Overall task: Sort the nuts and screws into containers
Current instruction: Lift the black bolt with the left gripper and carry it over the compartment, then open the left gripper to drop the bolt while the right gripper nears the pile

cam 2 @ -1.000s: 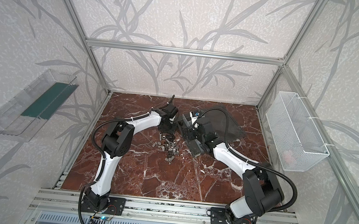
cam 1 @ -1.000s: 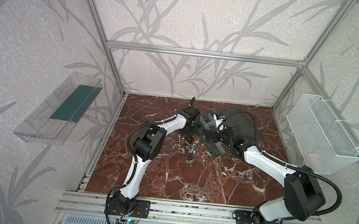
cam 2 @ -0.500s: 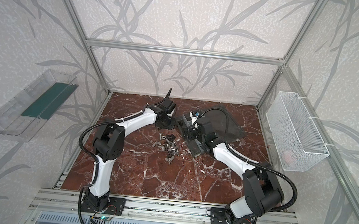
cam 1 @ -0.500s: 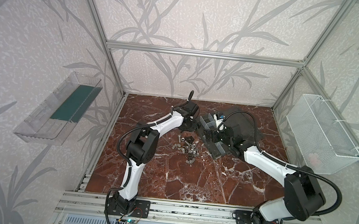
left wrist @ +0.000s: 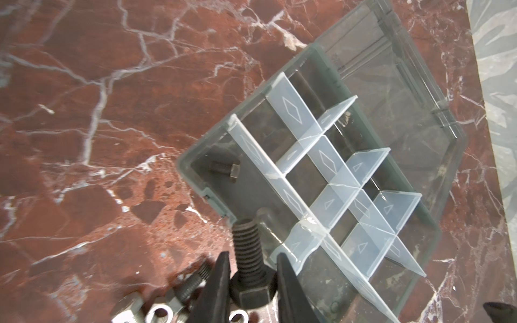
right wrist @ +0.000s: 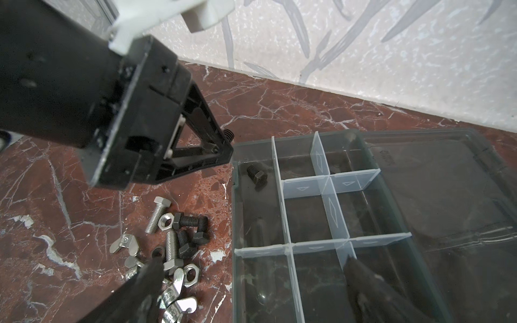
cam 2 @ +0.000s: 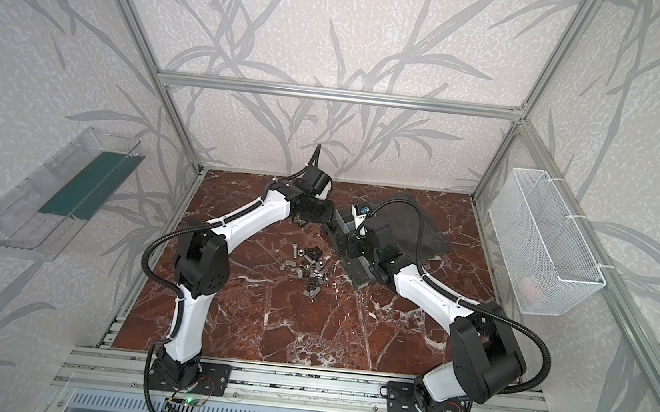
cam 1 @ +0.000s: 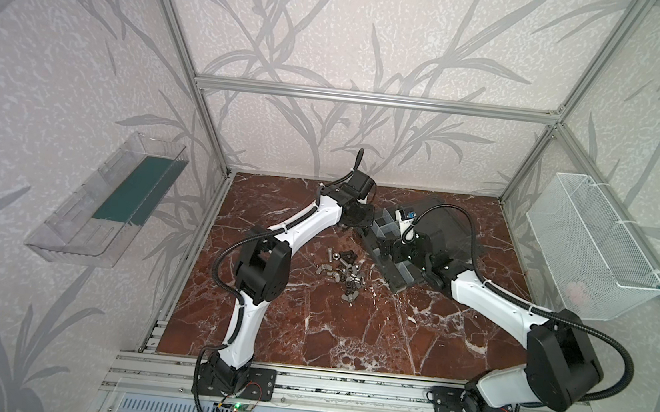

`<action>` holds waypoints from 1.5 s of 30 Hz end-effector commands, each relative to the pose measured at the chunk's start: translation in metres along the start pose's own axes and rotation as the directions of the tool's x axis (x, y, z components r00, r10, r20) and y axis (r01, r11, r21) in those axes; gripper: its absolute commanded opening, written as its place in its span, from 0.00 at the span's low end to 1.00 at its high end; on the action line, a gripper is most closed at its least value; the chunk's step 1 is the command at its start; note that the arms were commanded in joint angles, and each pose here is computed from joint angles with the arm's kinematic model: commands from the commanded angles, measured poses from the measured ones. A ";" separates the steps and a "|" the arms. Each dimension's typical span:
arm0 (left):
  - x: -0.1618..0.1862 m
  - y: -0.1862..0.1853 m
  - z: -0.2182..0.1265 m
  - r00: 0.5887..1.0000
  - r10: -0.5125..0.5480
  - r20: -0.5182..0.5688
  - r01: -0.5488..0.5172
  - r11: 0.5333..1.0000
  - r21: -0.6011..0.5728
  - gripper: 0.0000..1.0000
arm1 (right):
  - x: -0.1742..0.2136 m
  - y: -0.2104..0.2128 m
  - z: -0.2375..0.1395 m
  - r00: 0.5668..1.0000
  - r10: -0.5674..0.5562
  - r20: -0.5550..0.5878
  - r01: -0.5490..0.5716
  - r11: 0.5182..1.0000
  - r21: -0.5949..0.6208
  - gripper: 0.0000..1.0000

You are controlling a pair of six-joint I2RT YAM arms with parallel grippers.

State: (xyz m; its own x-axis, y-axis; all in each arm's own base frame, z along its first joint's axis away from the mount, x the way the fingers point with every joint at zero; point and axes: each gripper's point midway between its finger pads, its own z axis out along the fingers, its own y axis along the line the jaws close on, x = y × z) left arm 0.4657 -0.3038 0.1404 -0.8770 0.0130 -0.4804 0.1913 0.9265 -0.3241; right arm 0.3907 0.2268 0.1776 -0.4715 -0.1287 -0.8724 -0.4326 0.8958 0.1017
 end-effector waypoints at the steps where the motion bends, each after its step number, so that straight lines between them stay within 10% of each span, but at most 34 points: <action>1: 0.008 -0.003 0.017 0.999 -0.027 -0.045 0.027 1.000 0.007 0.23 | -0.011 -0.005 -0.009 0.999 0.017 0.042 -0.017 1.000 0.016 0.99; 33: 0.018 -0.014 0.045 0.995 -0.040 -0.088 0.043 0.998 0.035 0.33 | -0.016 -0.010 -0.015 0.997 0.044 0.061 -0.046 0.999 0.020 0.99; 45: -0.001 -0.015 0.004 0.999 0.010 -0.039 -0.010 1.000 0.016 0.55 | -0.018 -0.012 -0.018 0.997 0.047 0.069 -0.048 0.999 0.024 0.99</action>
State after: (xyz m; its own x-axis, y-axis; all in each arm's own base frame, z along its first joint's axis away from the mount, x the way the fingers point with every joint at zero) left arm 0.4684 -0.3273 0.1070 -0.9124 0.0233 -0.4087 0.1815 0.9179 -0.3528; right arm 0.3914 0.2151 0.1844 -0.4720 -0.0866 -0.8774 -0.3993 0.9082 0.1252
